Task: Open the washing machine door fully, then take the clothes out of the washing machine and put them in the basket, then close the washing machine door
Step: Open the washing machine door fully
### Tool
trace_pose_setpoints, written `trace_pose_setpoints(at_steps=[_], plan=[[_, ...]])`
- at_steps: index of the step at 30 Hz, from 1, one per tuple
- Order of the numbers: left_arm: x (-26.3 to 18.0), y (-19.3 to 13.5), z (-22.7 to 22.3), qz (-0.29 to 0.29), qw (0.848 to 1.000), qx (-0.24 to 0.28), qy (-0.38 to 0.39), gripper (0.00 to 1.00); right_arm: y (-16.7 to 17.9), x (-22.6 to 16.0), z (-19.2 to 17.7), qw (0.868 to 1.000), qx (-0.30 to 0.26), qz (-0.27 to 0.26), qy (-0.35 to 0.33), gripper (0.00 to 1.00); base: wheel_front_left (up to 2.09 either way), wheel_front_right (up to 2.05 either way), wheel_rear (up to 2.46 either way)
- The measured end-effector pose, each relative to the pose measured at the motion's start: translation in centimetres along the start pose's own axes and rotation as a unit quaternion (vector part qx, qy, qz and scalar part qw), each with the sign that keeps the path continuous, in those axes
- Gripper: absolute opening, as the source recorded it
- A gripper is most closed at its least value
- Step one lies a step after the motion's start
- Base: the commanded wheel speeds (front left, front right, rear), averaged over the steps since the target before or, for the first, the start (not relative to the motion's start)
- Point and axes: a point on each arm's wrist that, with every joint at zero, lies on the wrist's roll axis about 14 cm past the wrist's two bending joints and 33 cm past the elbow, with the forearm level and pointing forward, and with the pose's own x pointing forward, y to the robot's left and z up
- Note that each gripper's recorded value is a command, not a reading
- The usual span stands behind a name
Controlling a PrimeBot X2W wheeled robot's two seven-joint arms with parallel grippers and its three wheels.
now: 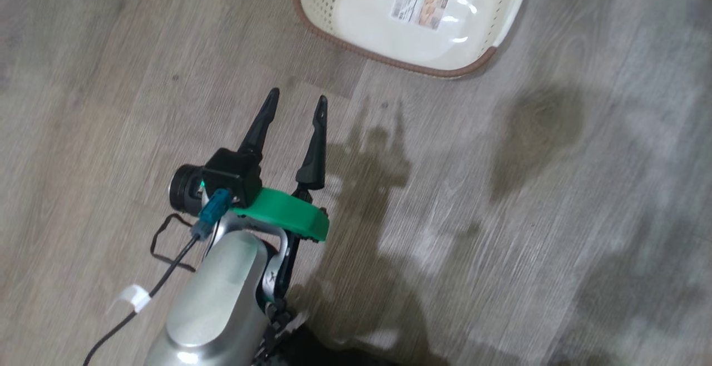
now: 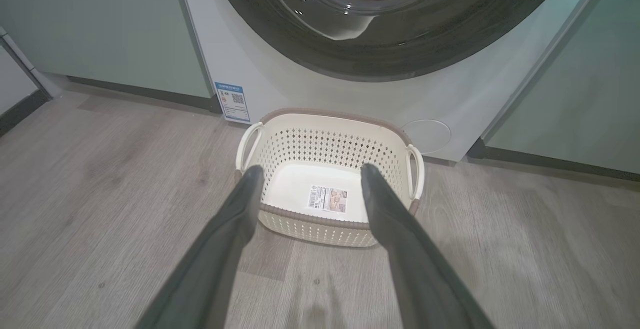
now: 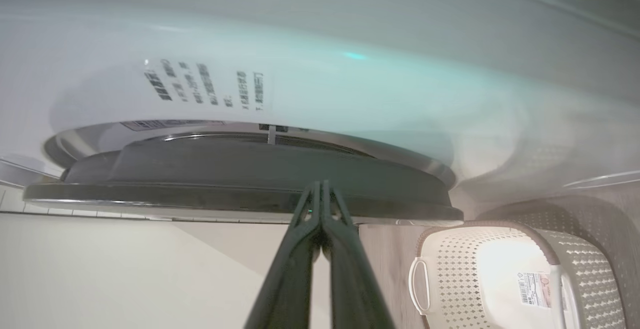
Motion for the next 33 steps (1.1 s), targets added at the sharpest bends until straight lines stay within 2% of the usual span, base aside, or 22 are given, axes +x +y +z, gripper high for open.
trace_pose_setpoints(at_steps=[8,17,24,33], plan=[[0.2,0.5,-0.9,0.01,1.0,0.001,0.012,1.0,-1.0,2.4,-0.3,1.0,-0.004,-0.002,0.016,0.0,0.0,0.0,0.0],[0.7,0.4,-0.4,0.008,1.0,0.001,0.006,1.0,0.0,3.6,-0.7,0.999,-0.025,0.004,0.036,0.0,0.0,0.0,0.0],[0.6,0.3,0.5,0.008,1.0,-0.001,-0.007,1.0,0.3,2.8,-1.8,0.997,-0.037,-0.006,0.064,0.0,0.0,0.0,0.0],[-0.1,0.4,2.4,0.006,0.999,-0.001,-0.032,1.0,-0.4,0.2,-5.9,0.993,-0.027,-0.026,0.111,0.0,0.0,0.0,0.0]])
